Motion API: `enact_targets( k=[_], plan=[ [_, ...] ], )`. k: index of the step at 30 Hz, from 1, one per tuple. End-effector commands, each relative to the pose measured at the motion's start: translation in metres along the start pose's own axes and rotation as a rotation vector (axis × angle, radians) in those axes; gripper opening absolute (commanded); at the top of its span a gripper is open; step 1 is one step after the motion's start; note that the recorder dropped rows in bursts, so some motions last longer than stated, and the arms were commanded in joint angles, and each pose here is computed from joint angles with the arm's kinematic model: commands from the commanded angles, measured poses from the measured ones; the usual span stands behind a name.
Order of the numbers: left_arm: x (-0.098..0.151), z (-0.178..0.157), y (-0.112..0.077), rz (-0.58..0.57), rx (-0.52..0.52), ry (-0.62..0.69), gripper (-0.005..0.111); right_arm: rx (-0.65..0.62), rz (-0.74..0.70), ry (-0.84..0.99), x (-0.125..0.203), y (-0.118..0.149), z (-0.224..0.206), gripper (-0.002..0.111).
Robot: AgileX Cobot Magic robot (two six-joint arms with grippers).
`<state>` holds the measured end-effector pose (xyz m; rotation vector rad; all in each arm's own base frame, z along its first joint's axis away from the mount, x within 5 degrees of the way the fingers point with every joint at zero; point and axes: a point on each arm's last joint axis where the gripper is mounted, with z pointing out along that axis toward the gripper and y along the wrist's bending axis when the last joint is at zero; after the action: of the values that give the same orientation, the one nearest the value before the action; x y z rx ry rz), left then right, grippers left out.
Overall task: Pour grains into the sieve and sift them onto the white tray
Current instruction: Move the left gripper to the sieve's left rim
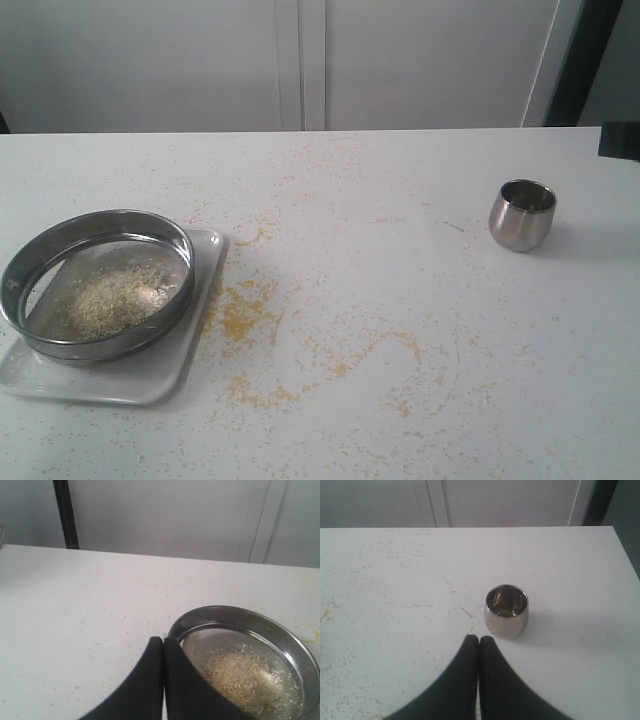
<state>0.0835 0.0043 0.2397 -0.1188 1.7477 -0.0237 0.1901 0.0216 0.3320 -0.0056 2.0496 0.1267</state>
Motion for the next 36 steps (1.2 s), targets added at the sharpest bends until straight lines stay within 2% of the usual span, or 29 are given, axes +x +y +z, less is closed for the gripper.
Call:
enact_targets(
  k=[1,20,24,36],
  plan=[
    [-0.016,0.014,-0.001,-0.02,-0.007,0.082,0.0,0.0,-0.01,-0.008,0.001,0.0,-0.001,0.0],
    [-0.054,0.1,-0.005,-0.012,-0.033,0.49,0.0,0.0,-0.01,-0.008,0.001,0.0,-0.001,0.0],
    [-0.062,0.12,-0.006,0.023,-0.027,0.556,0.0,0.0,0.006,-0.006,0.001,0.0,-0.001,0.0],
    [-0.048,0.181,-0.004,0.038,-0.031,0.793,0.0,0.0,0.01,-0.008,0.001,0.0,-0.001,0.0]
  ],
)
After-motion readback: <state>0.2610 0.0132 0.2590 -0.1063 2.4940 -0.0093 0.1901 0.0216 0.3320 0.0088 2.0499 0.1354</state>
